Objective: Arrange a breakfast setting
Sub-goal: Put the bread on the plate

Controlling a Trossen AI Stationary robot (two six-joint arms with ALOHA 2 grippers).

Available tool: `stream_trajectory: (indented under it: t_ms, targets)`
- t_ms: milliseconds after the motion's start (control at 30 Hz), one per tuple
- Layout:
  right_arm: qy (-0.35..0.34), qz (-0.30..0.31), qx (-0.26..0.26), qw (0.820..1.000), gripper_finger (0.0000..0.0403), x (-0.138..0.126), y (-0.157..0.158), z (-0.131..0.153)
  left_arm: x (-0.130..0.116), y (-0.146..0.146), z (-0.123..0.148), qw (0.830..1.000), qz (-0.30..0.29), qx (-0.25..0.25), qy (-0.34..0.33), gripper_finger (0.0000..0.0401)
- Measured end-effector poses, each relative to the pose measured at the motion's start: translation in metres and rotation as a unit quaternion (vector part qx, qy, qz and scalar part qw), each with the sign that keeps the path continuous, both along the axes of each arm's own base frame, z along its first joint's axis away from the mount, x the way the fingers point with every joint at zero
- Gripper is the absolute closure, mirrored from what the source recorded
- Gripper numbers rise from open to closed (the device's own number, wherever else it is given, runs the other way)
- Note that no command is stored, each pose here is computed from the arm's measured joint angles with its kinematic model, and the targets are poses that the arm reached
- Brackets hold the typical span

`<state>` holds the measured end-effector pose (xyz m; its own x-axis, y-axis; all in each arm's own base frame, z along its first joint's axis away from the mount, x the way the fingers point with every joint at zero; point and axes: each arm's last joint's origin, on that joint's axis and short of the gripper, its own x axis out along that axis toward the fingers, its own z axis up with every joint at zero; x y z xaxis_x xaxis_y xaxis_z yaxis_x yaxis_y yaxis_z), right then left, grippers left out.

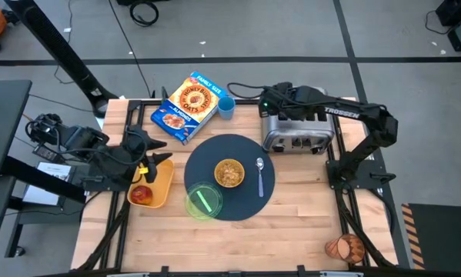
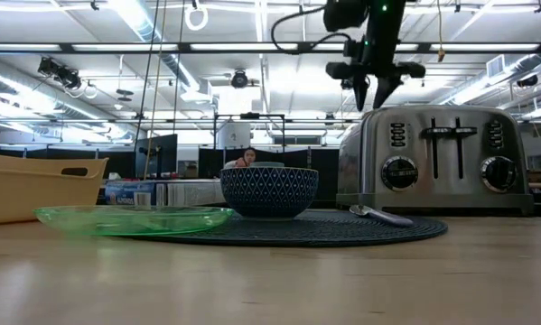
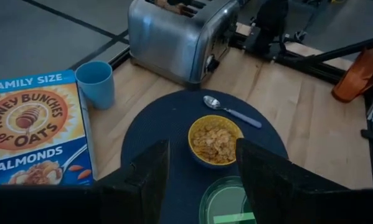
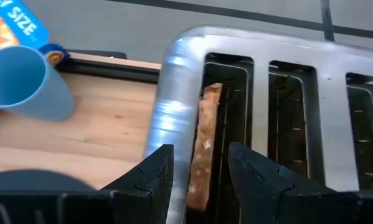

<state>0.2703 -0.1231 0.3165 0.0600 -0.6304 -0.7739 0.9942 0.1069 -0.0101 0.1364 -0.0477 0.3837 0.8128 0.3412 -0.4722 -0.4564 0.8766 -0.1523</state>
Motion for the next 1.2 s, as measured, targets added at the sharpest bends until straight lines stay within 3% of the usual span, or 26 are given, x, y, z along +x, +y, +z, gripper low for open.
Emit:
stream_trajectory:
  t_ms: [400, 933, 1200]
  targets:
    - [0.007, -0.014, 0.011, 1.000, 0.0254, -0.006, -0.016, -0.017, 0.000, 0.000, 0.000, 1.000, -0.008, 0.003, 0.004, 0.0209]
    - [-0.012, -0.036, 0.033, 0.999, 0.0347, -0.012, -0.028, -0.018, 0.000, 0.000, 0.000, 1.000, -0.006, -0.001, 0.003, 0.0209]
    - [-0.013, -0.040, 0.031, 0.999, 0.0383, -0.012, -0.028, -0.018, 0.002, -0.003, 0.002, 0.999, -0.022, -0.036, -0.012, 0.0209]
